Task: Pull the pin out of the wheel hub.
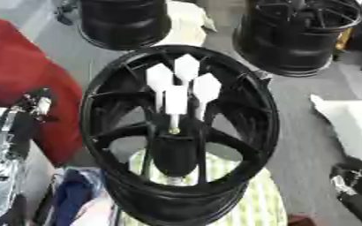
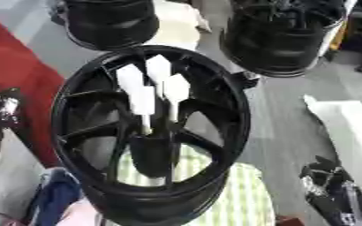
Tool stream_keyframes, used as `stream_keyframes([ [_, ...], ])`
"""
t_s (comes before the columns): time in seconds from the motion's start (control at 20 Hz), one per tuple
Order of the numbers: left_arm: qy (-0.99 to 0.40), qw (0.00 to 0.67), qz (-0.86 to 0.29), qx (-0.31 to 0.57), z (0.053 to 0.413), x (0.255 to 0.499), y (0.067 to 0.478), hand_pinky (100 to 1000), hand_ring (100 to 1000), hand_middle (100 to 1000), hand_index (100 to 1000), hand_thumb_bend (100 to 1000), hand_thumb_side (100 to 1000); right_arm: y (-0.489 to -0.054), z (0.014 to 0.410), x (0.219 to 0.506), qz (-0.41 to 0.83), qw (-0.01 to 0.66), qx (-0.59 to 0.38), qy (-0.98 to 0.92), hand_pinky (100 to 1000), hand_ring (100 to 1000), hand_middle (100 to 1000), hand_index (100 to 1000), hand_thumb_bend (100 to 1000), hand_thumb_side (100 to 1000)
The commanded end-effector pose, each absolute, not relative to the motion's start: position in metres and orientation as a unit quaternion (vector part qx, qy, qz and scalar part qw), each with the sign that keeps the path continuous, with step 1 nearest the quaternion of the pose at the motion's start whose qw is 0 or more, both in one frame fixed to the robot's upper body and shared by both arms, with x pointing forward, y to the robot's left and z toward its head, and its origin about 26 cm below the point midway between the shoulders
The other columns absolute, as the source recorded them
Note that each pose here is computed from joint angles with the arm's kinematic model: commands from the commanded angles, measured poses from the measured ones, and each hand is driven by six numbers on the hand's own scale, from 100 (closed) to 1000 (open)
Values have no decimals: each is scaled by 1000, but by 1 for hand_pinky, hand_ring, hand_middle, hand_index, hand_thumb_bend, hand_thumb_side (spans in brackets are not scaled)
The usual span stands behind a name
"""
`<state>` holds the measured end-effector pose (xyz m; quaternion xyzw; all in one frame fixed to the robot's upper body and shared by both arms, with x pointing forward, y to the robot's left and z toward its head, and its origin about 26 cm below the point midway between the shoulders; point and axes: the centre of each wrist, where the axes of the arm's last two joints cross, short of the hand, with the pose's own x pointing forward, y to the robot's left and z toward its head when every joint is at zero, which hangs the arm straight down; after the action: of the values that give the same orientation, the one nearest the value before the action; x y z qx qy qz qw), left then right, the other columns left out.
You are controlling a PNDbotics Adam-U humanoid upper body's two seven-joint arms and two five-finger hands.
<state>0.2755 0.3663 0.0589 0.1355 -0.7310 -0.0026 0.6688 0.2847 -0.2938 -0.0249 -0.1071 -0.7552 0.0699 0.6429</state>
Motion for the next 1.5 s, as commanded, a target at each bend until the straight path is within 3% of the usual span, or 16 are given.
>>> stream_keyframes([
  [0.05,-738,660,-11,141,66,276,368,593,772,676,843,214,550,-314,9,305,111,605,-142,-775,690,650,658,811,193,265],
  [0.45,-735,664,-17,137,64,275,367,593,772,676,843,217,550,-314,152,360,302,456,-187,-816,719,680,687,838,175,339],
  [0.65,-734,665,-17,136,63,274,366,592,772,676,843,218,550,-306,194,365,375,416,-179,-809,725,688,694,845,175,349],
  [0.7,-734,666,-18,135,62,274,366,592,772,675,843,218,549,-299,207,365,409,390,-173,-807,755,733,738,876,222,396],
  [0.9,-731,670,-20,130,59,273,364,592,772,675,843,217,549,-262,274,372,585,304,-120,-742,780,783,777,903,264,433],
  [1.1,-729,672,-22,129,58,273,364,592,772,674,843,219,549,-231,295,379,673,276,-57,-683,807,837,822,924,313,443],
  [1.5,-730,672,-28,124,57,273,362,591,772,674,843,219,549,-176,290,410,763,258,11,-593,830,876,857,942,301,406],
])
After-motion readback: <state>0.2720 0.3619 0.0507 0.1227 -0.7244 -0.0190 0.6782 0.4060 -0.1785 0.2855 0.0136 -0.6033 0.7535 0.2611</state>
